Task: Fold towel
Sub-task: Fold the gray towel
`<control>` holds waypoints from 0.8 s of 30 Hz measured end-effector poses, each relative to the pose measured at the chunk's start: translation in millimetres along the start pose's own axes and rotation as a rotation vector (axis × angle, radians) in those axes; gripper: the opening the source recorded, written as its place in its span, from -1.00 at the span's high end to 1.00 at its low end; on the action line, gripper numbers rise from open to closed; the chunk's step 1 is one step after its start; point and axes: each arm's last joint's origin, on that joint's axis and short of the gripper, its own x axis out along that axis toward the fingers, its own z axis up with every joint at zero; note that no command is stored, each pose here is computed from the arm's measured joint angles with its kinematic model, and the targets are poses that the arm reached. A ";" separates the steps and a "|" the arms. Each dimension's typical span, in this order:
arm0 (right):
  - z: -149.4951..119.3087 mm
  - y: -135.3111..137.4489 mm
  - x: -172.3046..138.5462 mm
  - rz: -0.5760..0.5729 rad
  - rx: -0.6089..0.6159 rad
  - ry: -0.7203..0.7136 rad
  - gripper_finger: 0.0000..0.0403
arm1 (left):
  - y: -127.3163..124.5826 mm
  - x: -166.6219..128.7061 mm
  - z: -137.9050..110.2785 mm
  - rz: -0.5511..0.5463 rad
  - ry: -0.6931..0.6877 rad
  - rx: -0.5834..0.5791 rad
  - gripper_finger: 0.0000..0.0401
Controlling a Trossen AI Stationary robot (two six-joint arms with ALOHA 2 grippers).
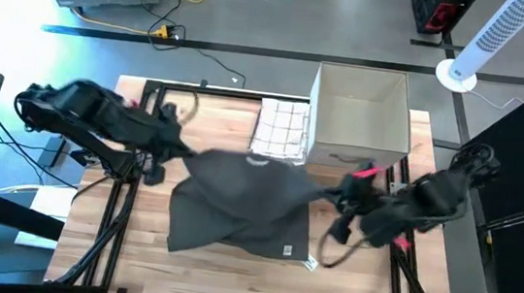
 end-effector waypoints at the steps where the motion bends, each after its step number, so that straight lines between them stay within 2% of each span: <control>1: -0.4 4.4 9.4 0.005 -0.025 0.037 1.00 | -2.6 8.5 -3.5 -0.022 0.023 0.001 0.98; 6: 0.4 21.5 51.1 0.034 -0.088 0.148 1.00 | -19.7 61.1 -25.3 -0.213 0.127 0.008 0.98; 12: 14.2 37.8 88.5 0.183 -0.097 0.131 1.00 | -31.7 99.9 -59.0 -0.267 0.239 0.011 0.98; 19: 17.0 34.0 112.7 0.240 -0.086 0.115 1.00 | -35.3 99.4 -74.2 -0.300 0.191 -0.014 0.98; 22: -0.9 34.0 136.8 0.362 -0.042 0.096 1.00 | -34.0 89.6 -74.8 -0.297 0.155 -0.038 0.98; 24: -19.0 27.0 150.5 0.390 0.006 0.092 1.00 | -32.9 84.0 -75.3 -0.278 0.129 -0.059 0.98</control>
